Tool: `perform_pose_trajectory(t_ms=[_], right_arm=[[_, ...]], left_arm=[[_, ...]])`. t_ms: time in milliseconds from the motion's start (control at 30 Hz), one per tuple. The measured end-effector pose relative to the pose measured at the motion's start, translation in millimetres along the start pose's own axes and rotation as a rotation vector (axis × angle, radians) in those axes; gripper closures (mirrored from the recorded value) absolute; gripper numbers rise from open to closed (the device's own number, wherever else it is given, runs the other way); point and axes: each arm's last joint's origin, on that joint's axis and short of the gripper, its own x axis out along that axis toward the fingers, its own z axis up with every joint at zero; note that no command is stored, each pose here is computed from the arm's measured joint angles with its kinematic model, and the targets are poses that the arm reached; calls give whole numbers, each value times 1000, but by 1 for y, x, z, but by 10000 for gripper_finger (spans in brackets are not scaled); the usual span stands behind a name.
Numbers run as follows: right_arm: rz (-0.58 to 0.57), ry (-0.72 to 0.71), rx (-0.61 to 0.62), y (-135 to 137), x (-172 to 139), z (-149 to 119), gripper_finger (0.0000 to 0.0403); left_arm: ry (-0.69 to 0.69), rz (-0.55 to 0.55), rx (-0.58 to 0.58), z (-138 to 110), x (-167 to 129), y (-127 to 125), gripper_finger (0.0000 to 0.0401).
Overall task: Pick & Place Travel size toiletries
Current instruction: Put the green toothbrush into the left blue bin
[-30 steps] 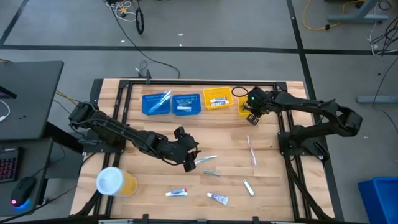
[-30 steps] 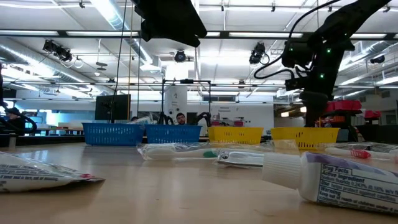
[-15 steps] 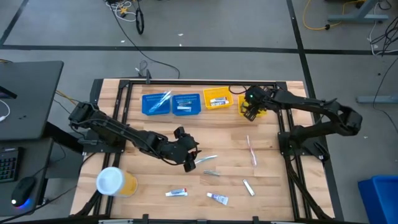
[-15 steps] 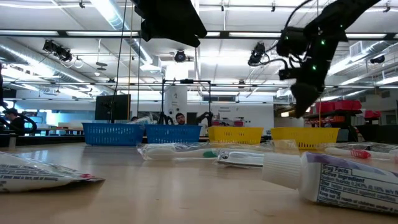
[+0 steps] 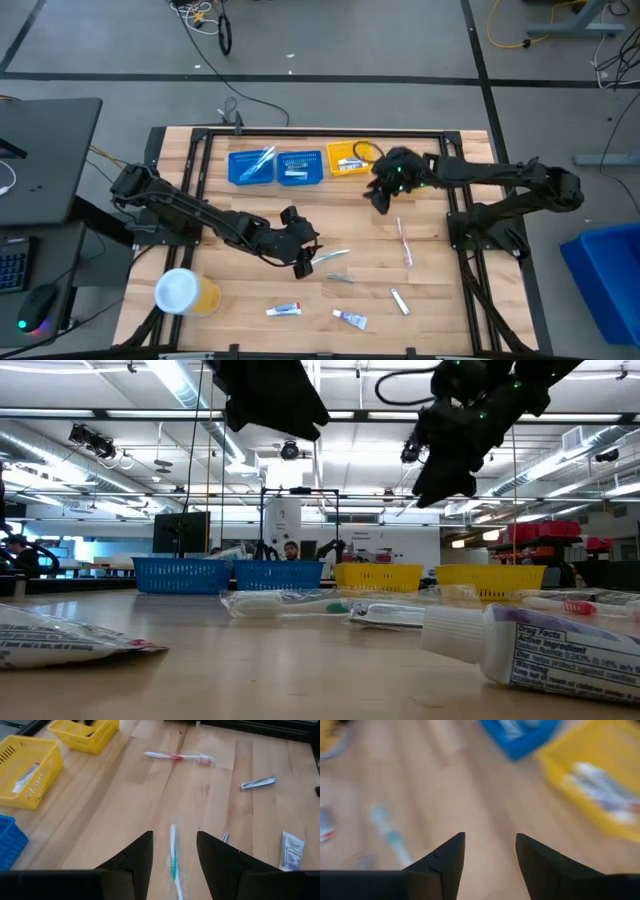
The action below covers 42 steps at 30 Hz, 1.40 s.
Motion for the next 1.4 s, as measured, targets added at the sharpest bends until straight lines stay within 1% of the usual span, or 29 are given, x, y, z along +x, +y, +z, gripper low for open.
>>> perform_pose_trajectory(t_ms=[100,167,233,300,367,433,533,600,633,700,833,1000,1100,1200,1400], right_arm=[[81,-25,-33,19,7,-9,229],[128,-23,-64,31,14,-22,234],[179,-33,-91,42,20,-35,239],[225,-38,-123,49,26,-50,243],[260,-40,-149,53,31,-65,247],[295,-55,-141,56,34,-79,249],[345,-80,-98,57,38,-96,251],[369,-103,-103,56,39,-103,251],[376,-115,-104,56,40,-106,250],[374,-111,-105,53,41,-111,247],[368,-105,-113,51,42,-115,239],[309,-131,-108,49,42,-115,230],[279,-146,-104,48,43,-114,224],[272,-148,-102,48,43,-114,219],[271,-146,-103,47,43,-114,209]], left_arm=[[-7,-39,-51,-9,5,0,242],[-4,-59,-63,-18,13,-1,242],[21,-43,-40,-30,21,0,242],[37,-29,-13,-37,30,0,242],[58,-32,24,-43,40,0,242],[87,-49,52,-52,53,-2,242],[104,-52,53,-65,71,-6,242],[138,-30,70,-75,79,-5,242],[125,-34,62,-77,85,-6,242],[151,-19,68,-84,91,-4,242],[162,-33,37,-88,100,-3,242],[187,-55,49,-91,100,-4,252],[204,-83,47,-91,100,-4,269],[248,-102,46,-94,100,-3,290],[323,-81,-23,-97,99,3,339]])
